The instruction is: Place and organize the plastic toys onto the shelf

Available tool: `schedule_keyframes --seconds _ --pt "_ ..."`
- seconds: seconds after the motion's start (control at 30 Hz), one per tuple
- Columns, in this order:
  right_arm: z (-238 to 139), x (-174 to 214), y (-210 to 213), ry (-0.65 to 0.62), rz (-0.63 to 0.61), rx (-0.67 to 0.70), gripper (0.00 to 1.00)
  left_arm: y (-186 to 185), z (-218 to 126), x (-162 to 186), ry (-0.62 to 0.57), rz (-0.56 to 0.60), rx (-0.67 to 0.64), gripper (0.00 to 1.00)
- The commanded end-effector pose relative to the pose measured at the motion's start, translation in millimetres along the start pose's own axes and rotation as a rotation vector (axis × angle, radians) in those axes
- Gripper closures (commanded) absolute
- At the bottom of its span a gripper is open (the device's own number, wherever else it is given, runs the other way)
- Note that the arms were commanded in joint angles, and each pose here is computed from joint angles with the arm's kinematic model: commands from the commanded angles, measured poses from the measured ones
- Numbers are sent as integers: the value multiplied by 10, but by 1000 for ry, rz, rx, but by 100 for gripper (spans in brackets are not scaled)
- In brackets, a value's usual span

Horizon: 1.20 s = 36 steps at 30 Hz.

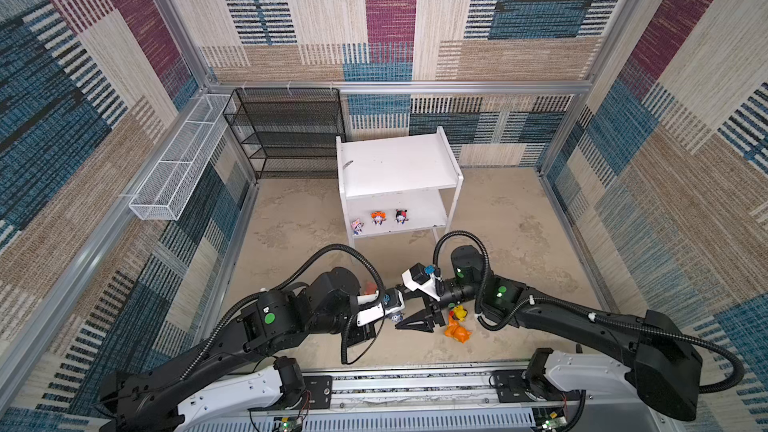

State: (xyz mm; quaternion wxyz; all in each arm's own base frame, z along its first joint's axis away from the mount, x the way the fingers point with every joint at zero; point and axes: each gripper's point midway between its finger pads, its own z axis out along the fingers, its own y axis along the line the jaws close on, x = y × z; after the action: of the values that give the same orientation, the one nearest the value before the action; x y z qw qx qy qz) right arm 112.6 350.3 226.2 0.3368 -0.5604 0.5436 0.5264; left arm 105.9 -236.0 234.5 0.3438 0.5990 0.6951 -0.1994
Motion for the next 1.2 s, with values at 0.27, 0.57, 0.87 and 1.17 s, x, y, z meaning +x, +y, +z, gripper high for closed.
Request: schedule_keyframes --seconds 0.27,0.57,0.87,1.17 --pt "101 34 -21 49 -15 -21 58 13 48 -14 -17 14 22 100" --pt "79 119 -21 80 -11 -7 58 33 54 -10 -23 2 23 100" --pt "66 48 -33 72 -41 5 59 14 84 16 -14 -9 46 100" --pt "61 61 -22 102 -51 -2 58 5 84 24 -17 -13 51 100"
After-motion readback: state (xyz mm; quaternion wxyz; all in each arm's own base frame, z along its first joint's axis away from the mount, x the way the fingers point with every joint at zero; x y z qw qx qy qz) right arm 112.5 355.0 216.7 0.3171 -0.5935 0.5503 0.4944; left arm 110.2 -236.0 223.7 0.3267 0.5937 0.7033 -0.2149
